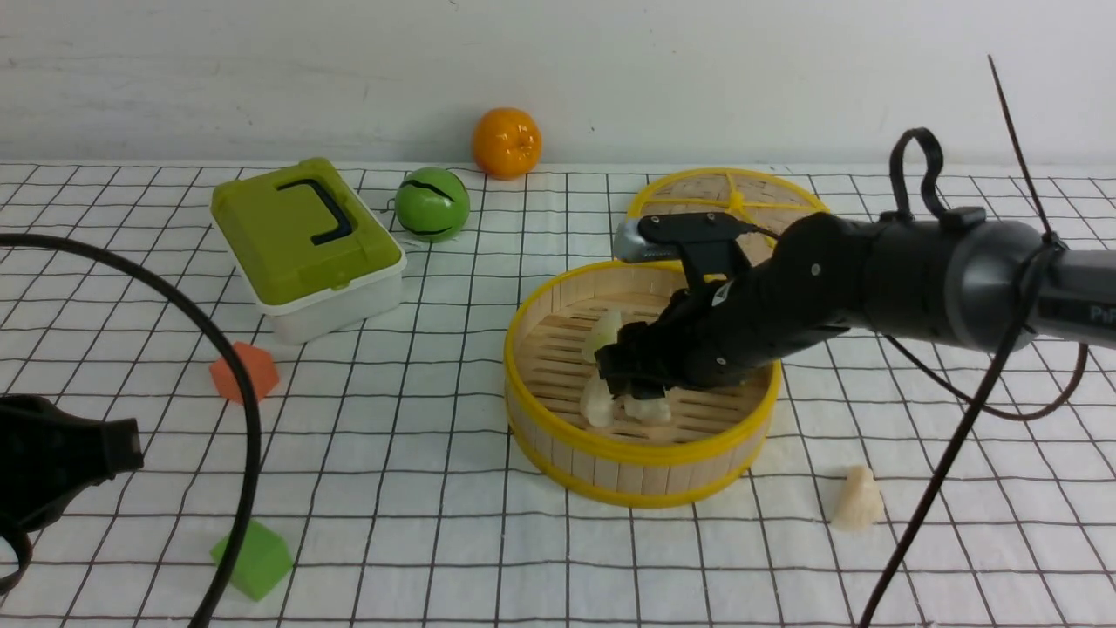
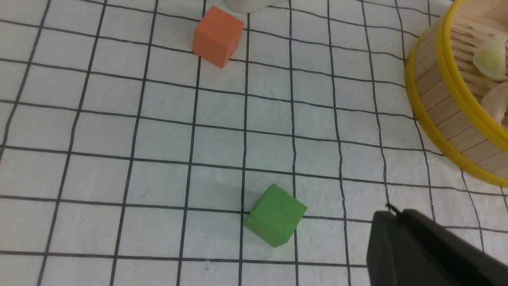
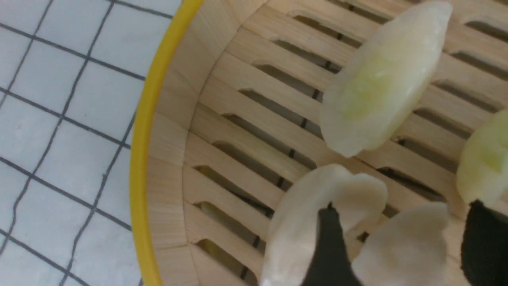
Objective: Put the dumplings into the steamer on the table with the white tablecloth.
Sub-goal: 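Place the dumpling in the bamboo steamer basket with the right gripper, then reach for and grasp a dumpling lying on the table beside the steamer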
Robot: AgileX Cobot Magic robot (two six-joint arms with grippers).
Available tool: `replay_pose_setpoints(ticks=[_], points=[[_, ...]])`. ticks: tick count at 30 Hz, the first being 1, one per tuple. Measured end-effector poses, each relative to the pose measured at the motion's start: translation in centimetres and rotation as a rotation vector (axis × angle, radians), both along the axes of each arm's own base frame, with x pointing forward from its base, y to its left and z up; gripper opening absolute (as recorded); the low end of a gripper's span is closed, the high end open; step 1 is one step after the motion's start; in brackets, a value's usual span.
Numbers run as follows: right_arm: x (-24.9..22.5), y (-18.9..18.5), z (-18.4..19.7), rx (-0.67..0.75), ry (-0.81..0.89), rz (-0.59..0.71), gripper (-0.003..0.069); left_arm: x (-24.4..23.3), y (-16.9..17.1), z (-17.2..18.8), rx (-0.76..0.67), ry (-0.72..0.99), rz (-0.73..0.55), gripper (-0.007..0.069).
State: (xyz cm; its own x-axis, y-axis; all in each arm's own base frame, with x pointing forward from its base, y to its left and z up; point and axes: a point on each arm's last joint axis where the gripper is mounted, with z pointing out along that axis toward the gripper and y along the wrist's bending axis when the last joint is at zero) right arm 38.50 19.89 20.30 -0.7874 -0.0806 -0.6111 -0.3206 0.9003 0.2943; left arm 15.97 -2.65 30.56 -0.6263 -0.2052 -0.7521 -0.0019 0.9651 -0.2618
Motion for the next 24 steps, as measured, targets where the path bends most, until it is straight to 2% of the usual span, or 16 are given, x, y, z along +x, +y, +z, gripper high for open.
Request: replay_pose_setpoints(ticks=[2,5,8,11,13,16,17,20,24], points=[[0.1,-0.7,1.9,0.02,-0.037,-0.015,0.0496,0.0,0.0,0.0,-0.001,0.0,0.0,-0.0012],[0.2,-2.4,4.7,0.057,-0.058,-0.061,0.0504,0.0,0.0,0.0,0.0,0.001,0.0,-0.0012],[-0.5,-5.7,8.2,0.094,-0.045,-0.135,0.0486,0.0,0.0,0.0,0.0,0.001,0.0,-0.0012],[-1.5,-8.5,9.5,0.039,0.027,-0.151,0.0456,0.0,0.0,0.0,-0.007,0.002,0.001,-0.0012],[-2.1,-10.3,9.1,-0.023,0.114,-0.162,0.044,0.0,-0.1,0.0,-0.016,0.003,0.001,-0.0012],[-3.2,-12.0,6.6,-0.119,0.271,-0.203,0.0426,0.0,-0.1,-0.2,-0.026,0.01,0.002,-0.0012],[-3.3,-12.1,6.3,-0.126,0.278,-0.202,0.0426,-0.1,-0.1,-0.2,-0.027,0.01,0.002,-0.0012],[-4.6,-12.7,2.5,-0.139,0.375,-0.27,0.0424,-0.1,-0.2,-0.4,-0.036,0.021,0.003,-0.0012],[-5.4,-12.7,-0.2,-0.092,0.367,-0.327,0.0424,-0.1,-0.2,-0.4,-0.041,0.022,0.003,-0.001]])
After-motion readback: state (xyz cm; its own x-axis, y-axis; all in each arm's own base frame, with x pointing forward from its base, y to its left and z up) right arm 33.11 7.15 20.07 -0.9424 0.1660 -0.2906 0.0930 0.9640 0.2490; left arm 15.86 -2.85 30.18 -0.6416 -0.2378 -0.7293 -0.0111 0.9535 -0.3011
